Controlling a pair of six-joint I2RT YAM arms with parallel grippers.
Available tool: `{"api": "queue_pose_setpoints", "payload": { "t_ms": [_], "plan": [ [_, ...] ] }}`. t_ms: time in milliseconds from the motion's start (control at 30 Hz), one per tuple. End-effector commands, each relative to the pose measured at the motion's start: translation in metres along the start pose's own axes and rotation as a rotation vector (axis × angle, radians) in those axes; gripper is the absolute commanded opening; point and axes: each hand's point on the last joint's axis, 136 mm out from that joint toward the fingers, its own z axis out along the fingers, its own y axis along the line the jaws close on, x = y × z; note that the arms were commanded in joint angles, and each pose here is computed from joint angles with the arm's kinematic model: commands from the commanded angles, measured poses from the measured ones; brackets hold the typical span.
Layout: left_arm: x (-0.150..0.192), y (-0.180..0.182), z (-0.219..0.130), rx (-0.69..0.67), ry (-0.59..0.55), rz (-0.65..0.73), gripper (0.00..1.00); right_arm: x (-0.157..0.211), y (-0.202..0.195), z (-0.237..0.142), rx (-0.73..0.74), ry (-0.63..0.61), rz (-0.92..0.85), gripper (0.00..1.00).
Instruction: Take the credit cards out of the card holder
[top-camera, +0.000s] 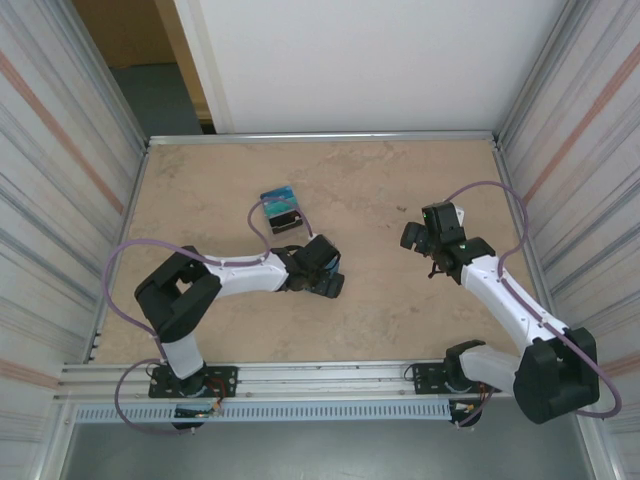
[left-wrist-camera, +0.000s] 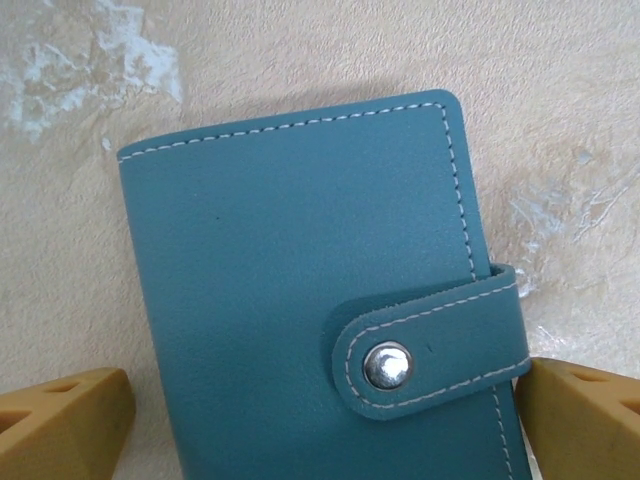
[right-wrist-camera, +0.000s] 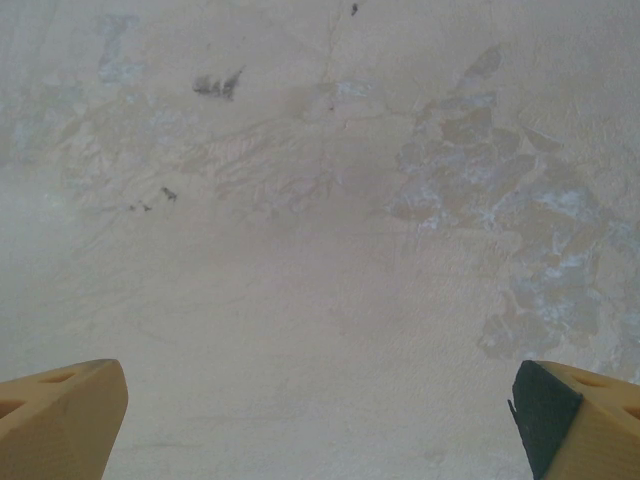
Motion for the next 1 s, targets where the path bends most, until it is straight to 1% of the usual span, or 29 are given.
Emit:
{"api": "queue_pose_setpoints", "payload": {
  "t_ms": [0,67,100,200,267,333,467,600,667,833,967],
  "plan": [
    [0.005,-0.004,0.008,-0.001,0.028,0.026,0.99,-0.013,0.01,-0.005,-0.021,-0.027,0.04,0.99],
    [0.008,-0.005,0.009,0.0,0.034,0.034,0.99,-0.013,0.01,-0.004,-0.019,-0.021,0.046,0.99],
    [0.01,-0.005,0.01,-0.002,0.038,0.044,0.95,-0.012,0.01,-0.003,-0.02,-0.018,0.05,0.99],
    [0.013,-0.005,0.009,-0.012,0.042,0.053,0.78,-0.008,0.015,-0.001,-0.041,0.002,0.064,0.99],
    [0.013,-0.006,0.006,-0.002,0.026,0.045,0.66,-0.004,0.022,0.0,-0.081,0.028,0.075,0.99],
    [0.011,-0.008,0.002,0.022,-0.001,0.035,0.59,0.004,0.032,0.002,-0.129,0.072,0.093,0.99],
    [0.0,-0.015,-0.009,0.085,-0.074,0.021,0.56,0.024,0.067,0.0,-0.324,0.175,0.135,0.99],
    [-0.01,-0.021,-0.022,0.132,-0.133,0.011,0.56,0.038,0.103,-0.011,-0.505,0.236,0.165,0.99],
    [-0.013,-0.024,-0.027,0.157,-0.155,0.008,0.55,0.044,0.117,-0.015,-0.566,0.263,0.172,0.99],
    [-0.024,-0.032,-0.045,0.224,-0.216,-0.009,0.54,0.06,0.142,-0.02,-0.654,0.344,0.184,0.99],
    [-0.032,-0.035,-0.057,0.249,-0.251,-0.023,0.54,0.071,0.163,-0.022,-0.733,0.401,0.199,0.99]
  ]
}}
